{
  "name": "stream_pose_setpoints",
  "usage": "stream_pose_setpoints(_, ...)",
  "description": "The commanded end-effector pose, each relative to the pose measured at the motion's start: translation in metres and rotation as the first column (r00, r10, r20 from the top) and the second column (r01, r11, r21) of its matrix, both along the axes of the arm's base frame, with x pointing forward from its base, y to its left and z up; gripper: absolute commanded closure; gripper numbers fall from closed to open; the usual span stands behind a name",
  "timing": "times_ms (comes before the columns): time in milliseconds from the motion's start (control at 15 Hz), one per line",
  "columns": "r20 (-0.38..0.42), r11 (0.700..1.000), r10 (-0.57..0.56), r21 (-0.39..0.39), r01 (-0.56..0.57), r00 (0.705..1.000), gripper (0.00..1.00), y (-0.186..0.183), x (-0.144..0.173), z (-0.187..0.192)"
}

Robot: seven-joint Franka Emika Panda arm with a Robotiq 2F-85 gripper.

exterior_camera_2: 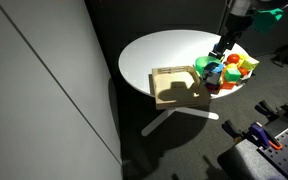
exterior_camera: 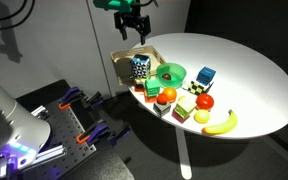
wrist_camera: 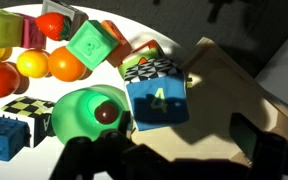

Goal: Pick up the block with a number image and drop it in the wooden tray

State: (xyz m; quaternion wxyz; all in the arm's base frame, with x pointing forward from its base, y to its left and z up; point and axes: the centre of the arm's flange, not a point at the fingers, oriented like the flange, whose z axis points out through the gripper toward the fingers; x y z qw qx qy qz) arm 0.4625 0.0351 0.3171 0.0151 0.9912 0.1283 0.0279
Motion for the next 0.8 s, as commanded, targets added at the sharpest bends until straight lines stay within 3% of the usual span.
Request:
stream_pose_setpoints(0,0.011,0.999,0.039,-0.008,-0.039,0.999,0.0,-0.007,-0.002,-0.014)
stream_pose_setpoints(733,-0.024,0.996,0.082,-0.038,-0.083,0.996,0.0,-0.001,-0.002,-0.042)
